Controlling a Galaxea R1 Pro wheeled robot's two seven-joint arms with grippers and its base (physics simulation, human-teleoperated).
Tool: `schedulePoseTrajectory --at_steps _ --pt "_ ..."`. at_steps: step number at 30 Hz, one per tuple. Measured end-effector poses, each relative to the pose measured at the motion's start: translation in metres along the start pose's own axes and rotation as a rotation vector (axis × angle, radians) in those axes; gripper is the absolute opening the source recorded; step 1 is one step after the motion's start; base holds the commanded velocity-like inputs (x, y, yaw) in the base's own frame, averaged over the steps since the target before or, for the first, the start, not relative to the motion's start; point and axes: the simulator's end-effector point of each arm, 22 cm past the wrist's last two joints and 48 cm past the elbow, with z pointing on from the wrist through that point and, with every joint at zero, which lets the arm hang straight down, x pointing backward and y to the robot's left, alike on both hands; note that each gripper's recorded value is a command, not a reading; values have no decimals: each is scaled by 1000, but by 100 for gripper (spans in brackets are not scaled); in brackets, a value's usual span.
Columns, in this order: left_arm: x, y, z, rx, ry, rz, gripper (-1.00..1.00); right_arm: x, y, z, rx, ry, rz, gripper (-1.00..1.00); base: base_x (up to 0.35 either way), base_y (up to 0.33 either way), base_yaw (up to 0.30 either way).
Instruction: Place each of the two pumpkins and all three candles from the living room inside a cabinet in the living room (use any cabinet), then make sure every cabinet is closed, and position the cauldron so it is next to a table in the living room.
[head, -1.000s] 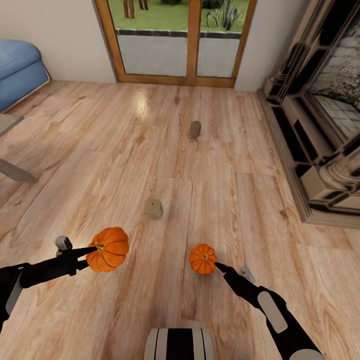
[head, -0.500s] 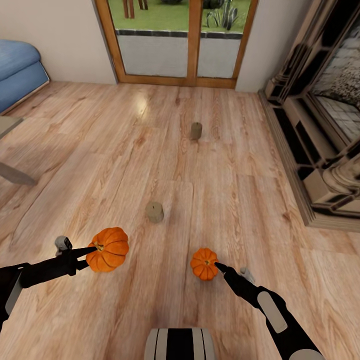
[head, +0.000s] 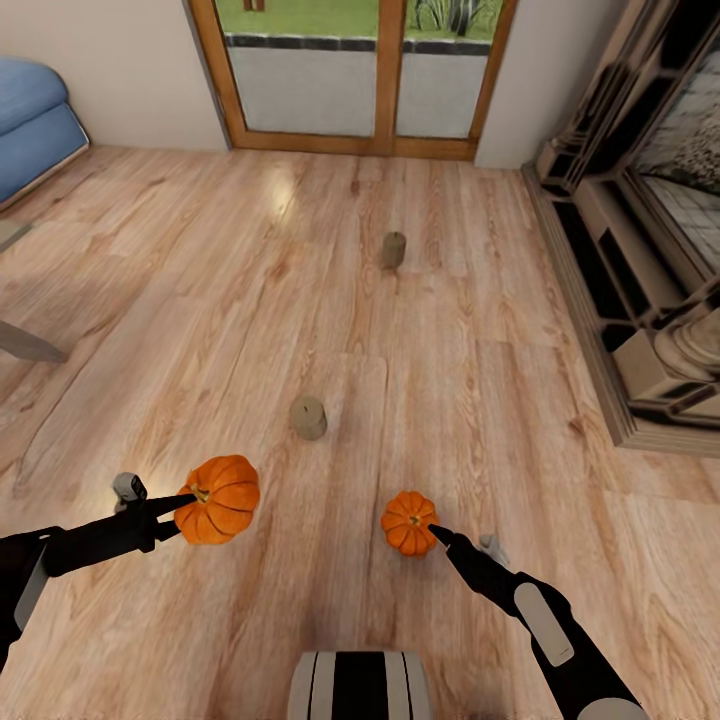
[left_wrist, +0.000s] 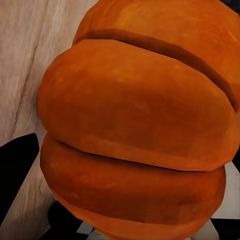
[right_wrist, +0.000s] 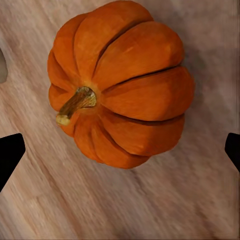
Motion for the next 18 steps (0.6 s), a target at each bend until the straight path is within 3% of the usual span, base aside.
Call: schedulePoseTrajectory --at_steps 18 --pt "8 33 5 -27 16 -58 -100 15 -34 12 50 34 24 100 0 0 0"
